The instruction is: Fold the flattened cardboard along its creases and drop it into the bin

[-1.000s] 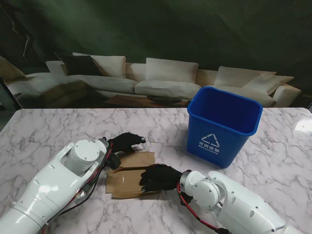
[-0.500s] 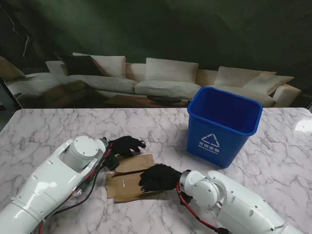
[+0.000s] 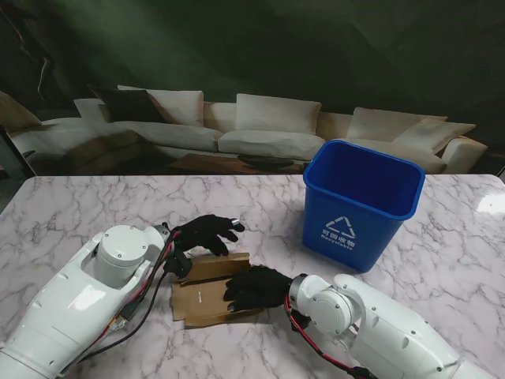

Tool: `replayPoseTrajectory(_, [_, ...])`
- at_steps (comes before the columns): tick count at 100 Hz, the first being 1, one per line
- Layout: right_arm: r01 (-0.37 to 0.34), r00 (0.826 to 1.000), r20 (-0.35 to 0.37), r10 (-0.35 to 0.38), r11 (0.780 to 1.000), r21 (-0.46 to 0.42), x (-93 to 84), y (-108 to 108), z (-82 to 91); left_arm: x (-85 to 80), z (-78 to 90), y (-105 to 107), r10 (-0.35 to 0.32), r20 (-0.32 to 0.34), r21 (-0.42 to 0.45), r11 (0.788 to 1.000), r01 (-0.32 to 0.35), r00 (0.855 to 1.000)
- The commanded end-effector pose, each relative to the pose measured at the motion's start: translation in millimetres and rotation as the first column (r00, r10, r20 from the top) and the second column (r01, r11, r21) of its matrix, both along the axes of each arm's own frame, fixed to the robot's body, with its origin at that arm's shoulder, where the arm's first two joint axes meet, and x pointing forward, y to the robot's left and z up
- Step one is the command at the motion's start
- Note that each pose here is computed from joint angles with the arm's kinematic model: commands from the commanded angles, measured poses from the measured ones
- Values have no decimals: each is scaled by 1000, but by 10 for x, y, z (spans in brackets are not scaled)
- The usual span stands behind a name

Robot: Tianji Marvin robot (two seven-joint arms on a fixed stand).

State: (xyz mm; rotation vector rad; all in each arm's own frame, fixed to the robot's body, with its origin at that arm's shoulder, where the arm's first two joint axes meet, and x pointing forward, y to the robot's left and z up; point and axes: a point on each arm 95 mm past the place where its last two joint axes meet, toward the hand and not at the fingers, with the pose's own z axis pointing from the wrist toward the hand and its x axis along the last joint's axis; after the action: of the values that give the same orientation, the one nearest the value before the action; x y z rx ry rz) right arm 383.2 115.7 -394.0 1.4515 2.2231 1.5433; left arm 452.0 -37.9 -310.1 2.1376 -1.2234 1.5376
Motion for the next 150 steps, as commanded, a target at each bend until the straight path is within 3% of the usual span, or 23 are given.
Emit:
replayPoseTrajectory(1, [12, 998, -67, -18, 996, -90, -116, -170, -315, -115, -46, -106, -51, -12, -15, 999, 50, 999])
replayPoseTrajectory(21, [11, 998, -65, -18, 995, -100, -111, -178, -324, -185, 6, -104, -69, 1, -33, 997, 69, 998])
replayPoseTrajectory(50, [14, 998, -61, -20, 995, -102, -105, -182, -332, -203, -56, -47, -66, -44, -5, 998, 65, 997])
replayPoseTrajectory(77, [17, 998, -63, -24, 994, -107, -105, -186, -339, -235, -33, -2, -72, -6, 92, 993, 73, 997])
replayPoseTrajectory(112, [24, 998, -57, -30, 994, -104, -97, -186, -328, -329, -94, 127, -134, 32, 114, 985, 129, 991])
replayPoseTrajectory(120, [30, 998, -54, -35, 995, -97, -93, -184, -315, -328, -117, 174, -157, 42, 169, 974, 148, 987])
replayPoseTrajectory(134, [38, 998, -47, -42, 995, -88, -81, -182, -290, -310, -159, 226, -234, 48, 280, 936, 212, 971])
replayPoseTrajectory(150, [49, 998, -43, -53, 995, -87, -69, -196, -280, -301, -197, 241, -326, 38, 392, 874, 286, 945])
